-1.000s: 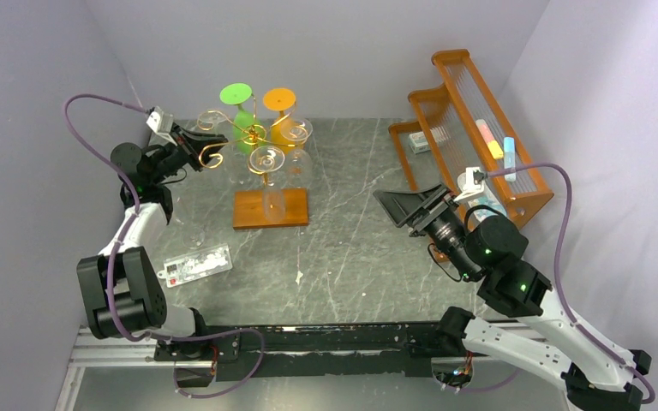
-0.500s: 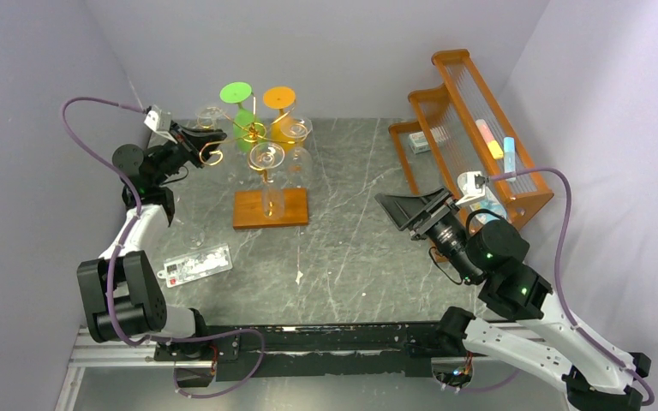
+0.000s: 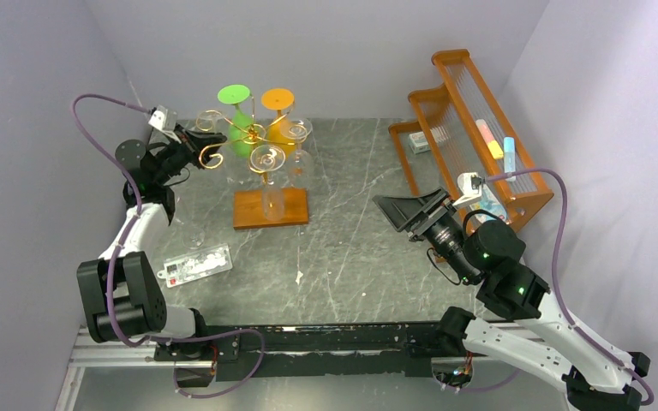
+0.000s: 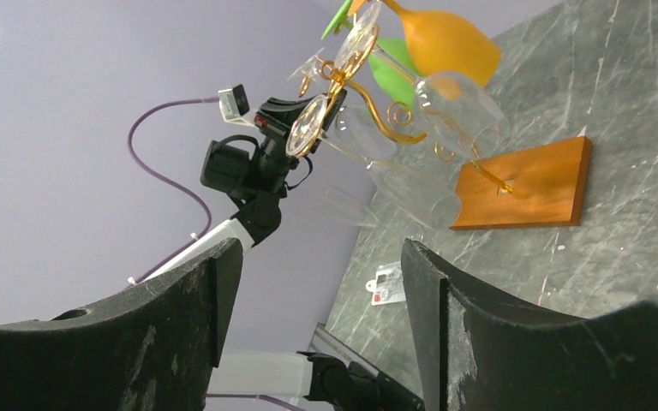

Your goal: Place the wine glass upside down on the wine glass rack

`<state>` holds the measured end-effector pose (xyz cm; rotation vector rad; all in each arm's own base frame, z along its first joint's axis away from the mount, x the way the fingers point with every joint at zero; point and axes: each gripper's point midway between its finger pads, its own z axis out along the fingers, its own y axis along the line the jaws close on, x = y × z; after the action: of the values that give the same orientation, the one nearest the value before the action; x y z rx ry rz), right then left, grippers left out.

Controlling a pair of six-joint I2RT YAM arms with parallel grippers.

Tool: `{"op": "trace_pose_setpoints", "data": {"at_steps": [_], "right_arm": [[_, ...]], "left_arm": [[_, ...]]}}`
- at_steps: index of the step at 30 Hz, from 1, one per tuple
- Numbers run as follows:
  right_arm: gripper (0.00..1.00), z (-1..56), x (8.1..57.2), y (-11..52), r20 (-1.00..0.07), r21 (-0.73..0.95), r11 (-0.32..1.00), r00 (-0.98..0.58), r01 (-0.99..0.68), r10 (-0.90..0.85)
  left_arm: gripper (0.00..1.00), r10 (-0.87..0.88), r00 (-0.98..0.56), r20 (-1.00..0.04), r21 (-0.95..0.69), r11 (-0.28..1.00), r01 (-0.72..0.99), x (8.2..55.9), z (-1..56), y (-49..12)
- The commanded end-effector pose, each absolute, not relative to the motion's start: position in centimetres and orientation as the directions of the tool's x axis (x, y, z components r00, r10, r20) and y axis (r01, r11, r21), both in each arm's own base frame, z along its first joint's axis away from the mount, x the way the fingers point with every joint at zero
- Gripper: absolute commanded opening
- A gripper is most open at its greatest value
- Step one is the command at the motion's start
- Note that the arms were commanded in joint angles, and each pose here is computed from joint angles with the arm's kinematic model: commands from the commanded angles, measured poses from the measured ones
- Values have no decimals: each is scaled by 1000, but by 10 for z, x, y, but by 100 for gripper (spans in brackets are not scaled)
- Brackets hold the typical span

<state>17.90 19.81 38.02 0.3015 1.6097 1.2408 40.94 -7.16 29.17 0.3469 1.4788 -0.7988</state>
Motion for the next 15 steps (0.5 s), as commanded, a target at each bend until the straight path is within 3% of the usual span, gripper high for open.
{"op": "trace_pose_setpoints", "data": {"at_steps": [1, 15], "right_arm": [[72, 380, 179, 198, -548, 833, 419, -438, -362, 712], [71, 379, 178, 198, -542, 837, 412, -440, -359, 716]], "left_arm": [[5, -246, -23, -969, -211, 774, 597, 417, 309, -57], [5, -242, 75, -967, -176, 855, 487, 416, 316, -38]]}}
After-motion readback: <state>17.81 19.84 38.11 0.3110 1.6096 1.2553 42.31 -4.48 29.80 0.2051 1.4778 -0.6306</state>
